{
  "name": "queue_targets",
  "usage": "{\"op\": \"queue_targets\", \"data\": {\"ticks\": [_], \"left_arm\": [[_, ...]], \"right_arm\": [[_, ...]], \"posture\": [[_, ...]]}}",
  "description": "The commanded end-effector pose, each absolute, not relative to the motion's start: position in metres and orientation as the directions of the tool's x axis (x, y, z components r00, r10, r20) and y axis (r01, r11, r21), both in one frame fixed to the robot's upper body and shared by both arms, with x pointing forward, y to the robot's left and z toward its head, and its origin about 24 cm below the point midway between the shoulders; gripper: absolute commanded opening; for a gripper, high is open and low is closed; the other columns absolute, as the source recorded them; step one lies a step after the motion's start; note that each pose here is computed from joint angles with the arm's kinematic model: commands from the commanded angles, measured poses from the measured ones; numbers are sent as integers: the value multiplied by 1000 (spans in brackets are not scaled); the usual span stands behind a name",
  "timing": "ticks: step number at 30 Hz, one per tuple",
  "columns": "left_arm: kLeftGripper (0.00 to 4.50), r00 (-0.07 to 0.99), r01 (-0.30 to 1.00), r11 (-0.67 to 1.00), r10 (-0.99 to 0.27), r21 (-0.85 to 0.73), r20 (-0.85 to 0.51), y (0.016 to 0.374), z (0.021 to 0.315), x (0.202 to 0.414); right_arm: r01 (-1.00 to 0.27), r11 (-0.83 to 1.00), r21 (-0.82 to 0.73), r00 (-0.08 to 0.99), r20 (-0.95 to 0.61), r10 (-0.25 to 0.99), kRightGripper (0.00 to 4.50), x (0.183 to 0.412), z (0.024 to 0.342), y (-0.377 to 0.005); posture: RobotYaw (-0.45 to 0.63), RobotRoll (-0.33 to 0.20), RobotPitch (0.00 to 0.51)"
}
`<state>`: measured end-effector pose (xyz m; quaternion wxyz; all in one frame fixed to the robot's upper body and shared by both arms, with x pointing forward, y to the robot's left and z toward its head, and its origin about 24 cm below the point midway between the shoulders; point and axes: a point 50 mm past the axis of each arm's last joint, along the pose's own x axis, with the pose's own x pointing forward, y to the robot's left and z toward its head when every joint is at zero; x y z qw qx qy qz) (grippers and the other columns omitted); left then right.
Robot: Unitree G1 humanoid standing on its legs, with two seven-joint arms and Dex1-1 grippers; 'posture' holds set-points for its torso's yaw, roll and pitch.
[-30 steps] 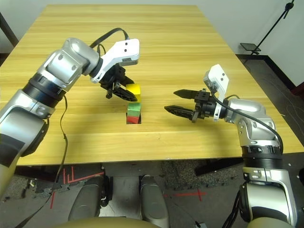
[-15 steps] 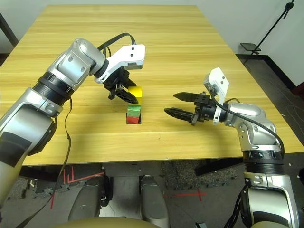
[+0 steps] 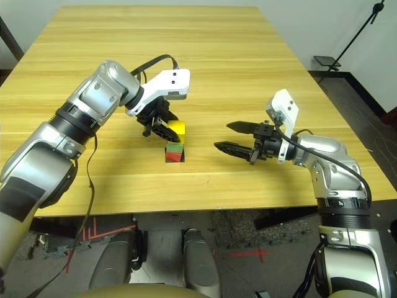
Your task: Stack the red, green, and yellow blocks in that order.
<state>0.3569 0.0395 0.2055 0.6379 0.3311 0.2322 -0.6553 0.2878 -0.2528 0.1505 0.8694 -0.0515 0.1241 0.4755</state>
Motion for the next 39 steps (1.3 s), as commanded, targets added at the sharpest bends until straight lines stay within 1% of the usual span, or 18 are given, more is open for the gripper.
{"op": "queue_targets", "data": {"ticks": [1,2,3,5,7,8,9,11,12,15,18,20,23,26,30,35,36,39], "left_arm": [[3967,45,991,-59,-685,117,-728,42,202,358],[4317,54,991,-53,-693,125,-719,43,205,358],[4456,65,990,-42,-710,135,-701,44,210,358],[4456,106,990,30,-796,137,-596,47,231,355],[4456,178,982,136,-883,127,-433,54,257,352],[4456,225,974,194,-906,119,-358,58,266,351],[4456,310,951,291,-914,108,-262,66,276,352],[4456,505,862,499,-860,89,-74,92,285,355],[4456,576,816,574,-817,76,-16,103,284,355],[4456,797,599,800,-597,0,97,154,258,354],[4456,908,397,918,-392,-7,146,192,226,344],[4456,946,292,956,-285,-22,157,211,204,335],[4456,973,169,985,-161,-34,168,225,178,323],[4456,979,53,999,-51,-4,197,238,164,313],[4456,973,-37,999,35,7,227,246,157,303],[4456,967,-122,992,116,14,226,258,148,292],[4456,961,-158,987,153,3,232,264,147,287],[4456,958,-218,976,212,12,192,276,136,279]], "right_arm": [[-836,548,28,526,-248,814,4500,285,153,-255],[-835,549,27,527,-247,813,4500,285,154,-255],[-833,552,26,530,-243,812,4500,285,155,-256],[-825,565,24,546,-229,806,4500,285,159,-260],[-802,597,25,579,-214,787,4500,284,164,-269],[-789,614,23,597,-208,774,4500,283,166,-274],[-767,641,16,626,-200,754,4500,283,167,-280],[-695,719,-2,709,-169,685,4500,283,167,-297],[-655,756,-7,748,-150,647,4500,284,167,-306],[-461,886,-39,886,-66,458,4500,289,163,-342],[-286,955,-73,958,-9,287,4500,288,159,-375],[-184,979,-87,983,4,186,4500,284,155,-393],[-67,993,-95,998,-10,67,4500,276,149,-413],[35,996,-88,999,-35,-38,4500,268,142,-427],[101,992,-70,993,-62,-105,4500,263,135,-434],[126,990,-59,989,-71,-130,4500,261,130,-436],[126,991,-55,988,-79,-130,4500,261,129,-435],[125,991,-52,988,-88,-129,4500,264,129,-434]], "posture": [[-149,-11,106],[-148,-13,105],[-147,-16,103],[-144,-18,99],[-134,-27,93],[-128,-31,90],[-122,-35,89],[-105,-44,86],[-95,-49,88],[-85,-56,87],[-77,-66,90],[-67,-74,89],[-40,-80,91],[-24,-79,93],[-17,-75,98],[6,-79,107],[11,-80,111],[22,-78,131]]}}
